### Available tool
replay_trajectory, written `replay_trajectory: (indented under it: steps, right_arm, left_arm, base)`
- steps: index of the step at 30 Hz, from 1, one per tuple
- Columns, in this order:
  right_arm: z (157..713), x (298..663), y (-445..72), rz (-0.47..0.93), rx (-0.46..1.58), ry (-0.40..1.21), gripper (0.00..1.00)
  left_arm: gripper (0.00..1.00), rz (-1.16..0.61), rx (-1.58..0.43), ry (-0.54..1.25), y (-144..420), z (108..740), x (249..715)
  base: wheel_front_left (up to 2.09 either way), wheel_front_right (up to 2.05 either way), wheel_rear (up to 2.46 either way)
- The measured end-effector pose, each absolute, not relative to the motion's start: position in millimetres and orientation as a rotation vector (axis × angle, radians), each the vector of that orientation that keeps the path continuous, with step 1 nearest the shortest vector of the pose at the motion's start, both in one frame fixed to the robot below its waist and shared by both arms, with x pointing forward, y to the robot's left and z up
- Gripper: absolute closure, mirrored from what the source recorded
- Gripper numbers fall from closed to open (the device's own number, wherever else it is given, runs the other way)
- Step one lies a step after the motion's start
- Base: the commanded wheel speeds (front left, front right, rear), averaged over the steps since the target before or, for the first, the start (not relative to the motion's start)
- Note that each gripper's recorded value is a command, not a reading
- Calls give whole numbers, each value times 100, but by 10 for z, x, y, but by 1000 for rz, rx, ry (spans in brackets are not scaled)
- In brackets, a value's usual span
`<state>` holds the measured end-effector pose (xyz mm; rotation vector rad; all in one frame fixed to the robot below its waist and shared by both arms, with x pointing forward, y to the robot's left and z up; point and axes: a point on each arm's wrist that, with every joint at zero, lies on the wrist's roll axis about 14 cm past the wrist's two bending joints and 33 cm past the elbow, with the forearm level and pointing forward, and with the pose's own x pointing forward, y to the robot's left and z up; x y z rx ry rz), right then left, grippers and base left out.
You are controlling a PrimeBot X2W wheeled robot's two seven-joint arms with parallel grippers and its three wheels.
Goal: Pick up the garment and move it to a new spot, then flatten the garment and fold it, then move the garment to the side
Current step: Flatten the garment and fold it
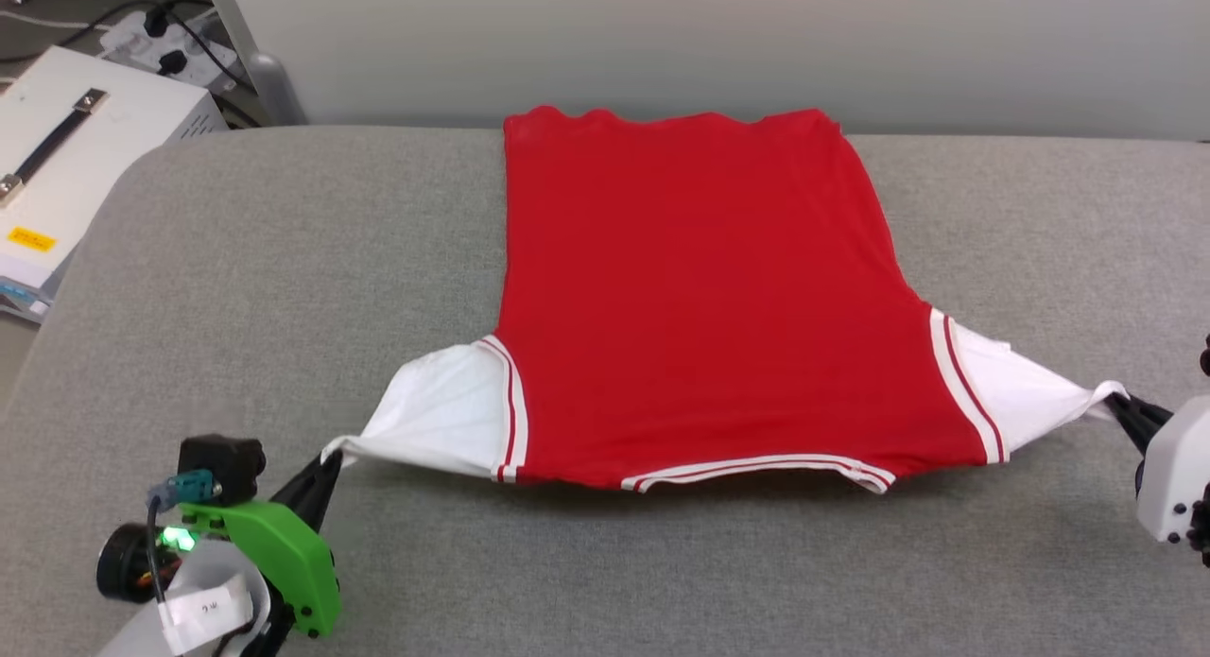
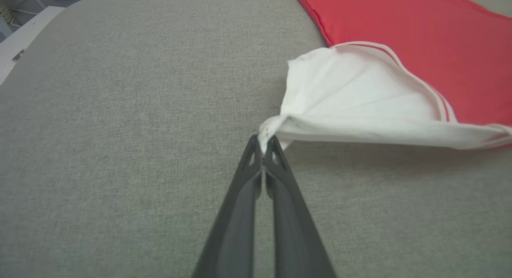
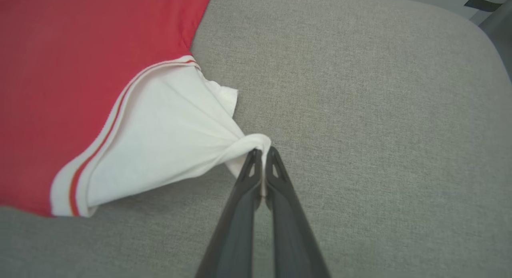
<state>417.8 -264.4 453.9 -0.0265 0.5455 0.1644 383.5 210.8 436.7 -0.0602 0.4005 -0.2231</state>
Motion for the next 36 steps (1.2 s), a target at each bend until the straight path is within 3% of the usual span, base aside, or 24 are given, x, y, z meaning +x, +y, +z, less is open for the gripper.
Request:
replay_trajectory:
  steps: [14,21,23,28,36]
  right_arm:
    - [4319,3360,-2770,155,45,693,100]
    - [4290,3269,-2742,150,83,737,100]
    - [4274,3261,-2758,138,94,752,0]
    - [4356,3340,-2716,156,93,791,0]
    - [4965,4065,-2578,217,11,699,0]
  left_arm:
    - [100,-241,-113,490,1929,4193,3061]
    - [100,-234,-119,477,1938,4207,3083]
    - [100,-252,-118,478,1901,4206,3089]
    - [100,-328,-67,448,1786,4294,3206]
    - [100,-418,-66,423,1553,4535,3451]
  base:
    - [0,0,0]
    - [0,0,0]
    - [0,0,0]
    - [0,0,0]
    - [0,0,0]
